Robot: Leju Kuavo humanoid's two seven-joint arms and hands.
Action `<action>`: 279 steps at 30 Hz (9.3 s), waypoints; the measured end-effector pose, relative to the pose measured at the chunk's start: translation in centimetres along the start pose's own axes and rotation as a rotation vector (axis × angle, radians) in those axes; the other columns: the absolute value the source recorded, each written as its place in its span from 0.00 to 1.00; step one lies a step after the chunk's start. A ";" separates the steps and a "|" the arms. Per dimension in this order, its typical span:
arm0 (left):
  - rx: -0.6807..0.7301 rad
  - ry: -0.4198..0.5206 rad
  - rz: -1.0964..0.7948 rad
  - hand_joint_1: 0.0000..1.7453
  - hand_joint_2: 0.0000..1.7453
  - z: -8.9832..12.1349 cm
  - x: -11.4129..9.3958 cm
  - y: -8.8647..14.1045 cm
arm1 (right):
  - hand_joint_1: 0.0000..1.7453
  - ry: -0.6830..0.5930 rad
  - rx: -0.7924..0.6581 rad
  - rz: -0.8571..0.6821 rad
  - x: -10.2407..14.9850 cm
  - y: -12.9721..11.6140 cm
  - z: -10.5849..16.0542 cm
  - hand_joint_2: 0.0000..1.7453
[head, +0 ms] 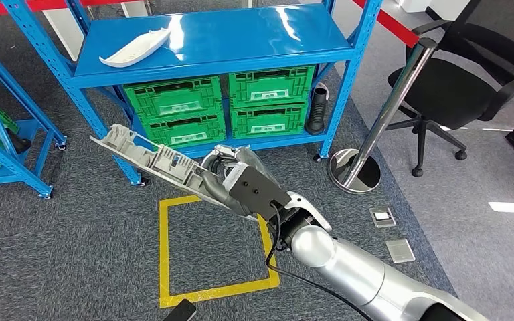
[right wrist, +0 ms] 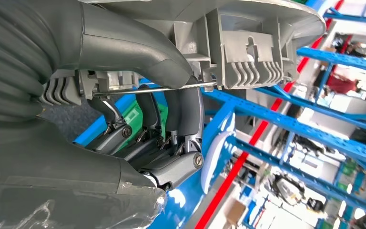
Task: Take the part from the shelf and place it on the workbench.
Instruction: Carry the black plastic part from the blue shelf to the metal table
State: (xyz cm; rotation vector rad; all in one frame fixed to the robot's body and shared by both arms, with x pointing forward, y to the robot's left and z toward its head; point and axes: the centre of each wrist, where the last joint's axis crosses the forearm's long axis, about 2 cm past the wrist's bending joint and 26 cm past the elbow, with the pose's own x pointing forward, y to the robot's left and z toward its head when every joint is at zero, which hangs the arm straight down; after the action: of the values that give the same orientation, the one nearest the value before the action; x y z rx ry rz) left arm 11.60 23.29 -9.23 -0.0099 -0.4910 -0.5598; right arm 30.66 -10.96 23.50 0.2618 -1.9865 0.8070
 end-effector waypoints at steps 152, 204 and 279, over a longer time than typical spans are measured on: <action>0.002 -0.017 -0.034 0.00 1.00 0.0 -0.2 0.5 | 1.00 0.054 -0.116 0.021 -1.6 -0.7 3.2 1.00; 0.008 -0.003 -0.048 0.00 1.00 0.1 -0.5 0.9 | 1.00 0.064 -0.128 0.037 -1.3 -0.8 3.9 1.00; 0.008 -0.026 -0.038 0.00 1.00 0.2 -0.4 0.6 | 1.00 0.068 -0.117 0.032 -1.2 -0.6 3.8 1.00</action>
State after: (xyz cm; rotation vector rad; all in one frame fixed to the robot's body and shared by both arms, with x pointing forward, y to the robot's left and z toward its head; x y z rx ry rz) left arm 11.48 24.03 -9.20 -0.0007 -0.5194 -0.5955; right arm 28.95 -14.03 21.43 0.1327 -1.9704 0.7080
